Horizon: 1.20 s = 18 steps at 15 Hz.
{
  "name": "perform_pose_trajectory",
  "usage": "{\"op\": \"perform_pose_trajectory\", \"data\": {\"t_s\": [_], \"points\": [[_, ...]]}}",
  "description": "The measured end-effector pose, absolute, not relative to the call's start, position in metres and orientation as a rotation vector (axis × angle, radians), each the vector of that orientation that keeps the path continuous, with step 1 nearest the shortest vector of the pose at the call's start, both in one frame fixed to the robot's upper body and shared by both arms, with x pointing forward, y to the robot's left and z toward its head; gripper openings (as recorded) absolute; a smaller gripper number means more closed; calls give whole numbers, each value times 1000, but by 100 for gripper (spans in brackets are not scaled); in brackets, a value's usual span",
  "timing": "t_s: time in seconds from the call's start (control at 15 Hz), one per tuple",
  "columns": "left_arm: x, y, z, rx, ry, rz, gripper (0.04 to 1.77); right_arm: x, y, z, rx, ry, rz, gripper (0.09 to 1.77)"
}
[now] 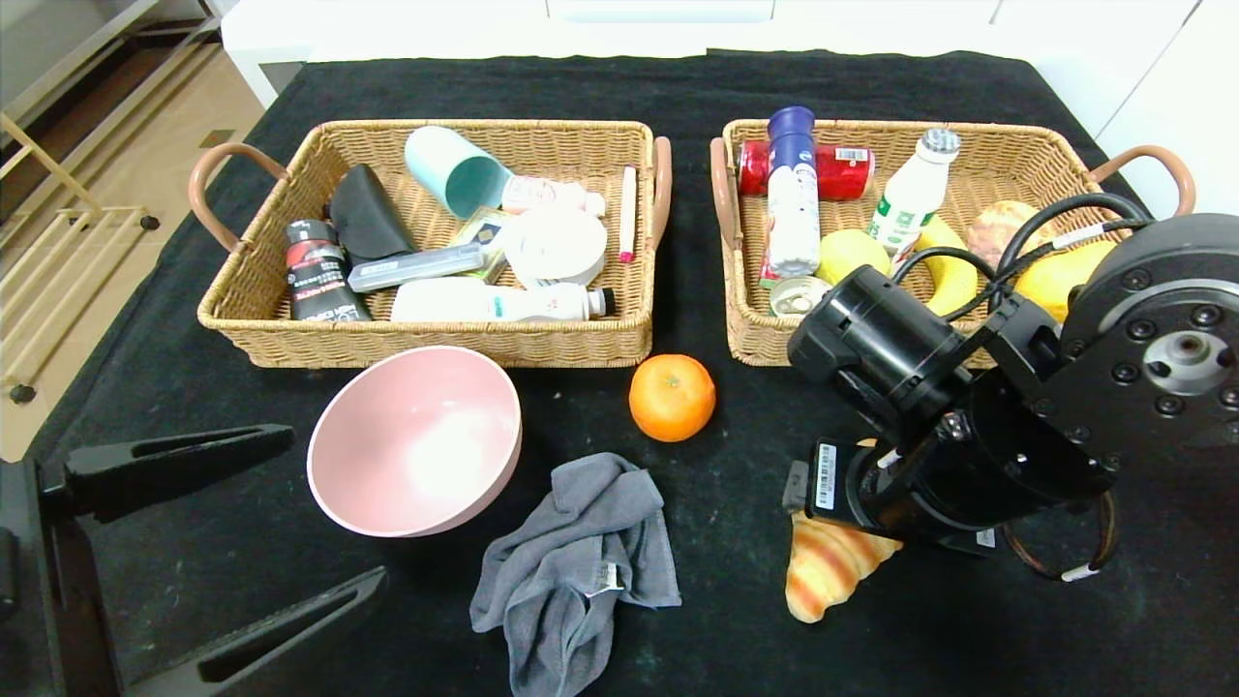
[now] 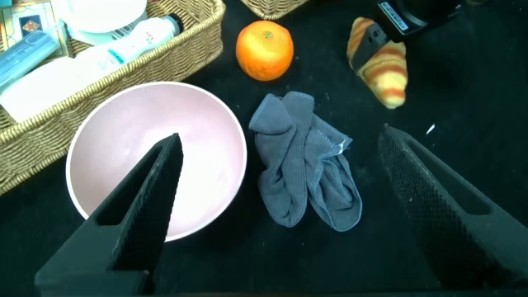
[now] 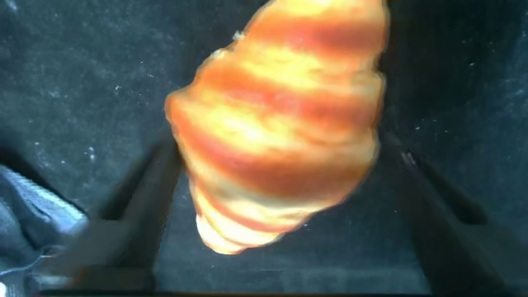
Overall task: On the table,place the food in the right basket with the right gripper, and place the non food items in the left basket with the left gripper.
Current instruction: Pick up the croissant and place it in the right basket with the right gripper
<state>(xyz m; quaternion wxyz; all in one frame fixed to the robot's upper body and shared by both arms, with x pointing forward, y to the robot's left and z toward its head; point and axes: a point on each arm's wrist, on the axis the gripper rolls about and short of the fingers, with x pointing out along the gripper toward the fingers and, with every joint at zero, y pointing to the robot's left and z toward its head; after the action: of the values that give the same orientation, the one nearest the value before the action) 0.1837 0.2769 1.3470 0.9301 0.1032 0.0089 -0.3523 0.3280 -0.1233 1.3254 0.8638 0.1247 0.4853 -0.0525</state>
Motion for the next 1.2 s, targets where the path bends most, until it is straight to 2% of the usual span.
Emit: {"op": "perform_pose_trajectory", "data": {"t_s": [0.2, 0.47, 1.2], "points": [[183, 277, 1347, 214, 15, -721, 172, 328, -123, 1325, 262, 1019, -110, 113], [183, 277, 1347, 215, 14, -722, 172, 329, -123, 1325, 263, 1020, -110, 86], [183, 277, 1347, 216, 13, -722, 172, 331, -125, 1324, 268, 1022, -118, 83]]}}
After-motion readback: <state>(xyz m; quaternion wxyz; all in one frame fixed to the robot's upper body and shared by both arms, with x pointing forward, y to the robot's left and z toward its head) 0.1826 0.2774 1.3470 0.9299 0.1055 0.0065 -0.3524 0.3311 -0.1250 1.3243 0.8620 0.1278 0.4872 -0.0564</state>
